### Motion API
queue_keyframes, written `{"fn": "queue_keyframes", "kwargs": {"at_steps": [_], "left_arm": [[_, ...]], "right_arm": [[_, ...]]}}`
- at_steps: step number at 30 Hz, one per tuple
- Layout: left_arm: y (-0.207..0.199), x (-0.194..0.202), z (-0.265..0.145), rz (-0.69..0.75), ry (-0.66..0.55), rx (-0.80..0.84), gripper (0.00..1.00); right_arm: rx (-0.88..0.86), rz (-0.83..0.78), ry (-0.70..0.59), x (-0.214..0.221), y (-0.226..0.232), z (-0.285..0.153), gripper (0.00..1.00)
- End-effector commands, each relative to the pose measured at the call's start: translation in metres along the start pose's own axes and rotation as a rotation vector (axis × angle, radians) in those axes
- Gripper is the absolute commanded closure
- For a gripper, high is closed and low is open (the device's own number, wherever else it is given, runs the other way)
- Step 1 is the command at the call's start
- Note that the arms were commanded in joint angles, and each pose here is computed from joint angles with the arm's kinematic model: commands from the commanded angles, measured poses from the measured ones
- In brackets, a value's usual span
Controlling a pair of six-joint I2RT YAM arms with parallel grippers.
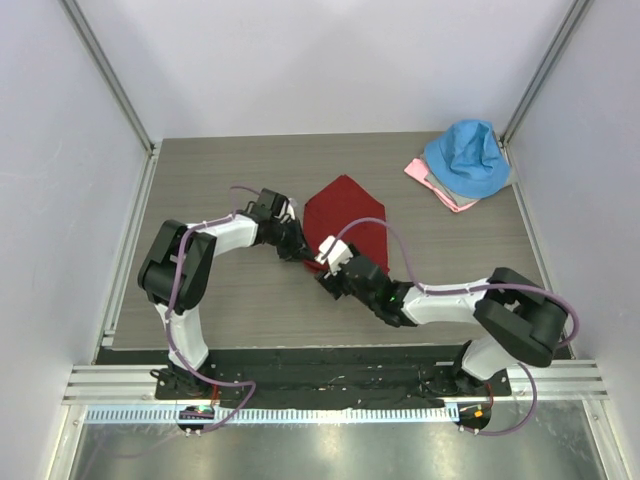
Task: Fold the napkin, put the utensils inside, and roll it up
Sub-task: Roll the napkin with the utensil
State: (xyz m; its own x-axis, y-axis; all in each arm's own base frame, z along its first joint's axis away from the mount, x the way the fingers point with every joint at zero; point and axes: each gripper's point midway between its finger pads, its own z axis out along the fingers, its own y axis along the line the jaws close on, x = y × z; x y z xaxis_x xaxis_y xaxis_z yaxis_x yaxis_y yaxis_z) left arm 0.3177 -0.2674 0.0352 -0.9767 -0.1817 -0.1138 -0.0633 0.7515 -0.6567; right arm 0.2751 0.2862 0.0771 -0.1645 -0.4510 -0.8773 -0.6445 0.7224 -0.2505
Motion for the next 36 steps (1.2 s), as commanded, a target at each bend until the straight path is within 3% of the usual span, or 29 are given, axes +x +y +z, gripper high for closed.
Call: {"fn": "queue_keyframes", "kwargs": {"at_steps": [1, 13, 22, 36], "left_arm": [[0.001, 0.006, -0.007, 0.008, 0.064, 0.009, 1.00], [0.002, 0.002, -0.012, 0.005, 0.071, 0.022, 1.00], [0.002, -0.002, -0.016, 0.005, 0.073, 0.029, 1.00], [0.002, -0.007, -0.019, 0.005, 0.071, 0.042, 1.00]], "right_arm": [[0.032, -0.067, -0.136, -0.047, 0.007, 0.011, 0.27], [0.018, -0.199, -0.081, -0.022, 0.038, 0.035, 0.27], [0.197, -0.277, 0.003, 0.000, 0.015, 0.038, 0.28], [0.259, -0.310, 0.104, 0.037, 0.000, 0.022, 0.37]]}}
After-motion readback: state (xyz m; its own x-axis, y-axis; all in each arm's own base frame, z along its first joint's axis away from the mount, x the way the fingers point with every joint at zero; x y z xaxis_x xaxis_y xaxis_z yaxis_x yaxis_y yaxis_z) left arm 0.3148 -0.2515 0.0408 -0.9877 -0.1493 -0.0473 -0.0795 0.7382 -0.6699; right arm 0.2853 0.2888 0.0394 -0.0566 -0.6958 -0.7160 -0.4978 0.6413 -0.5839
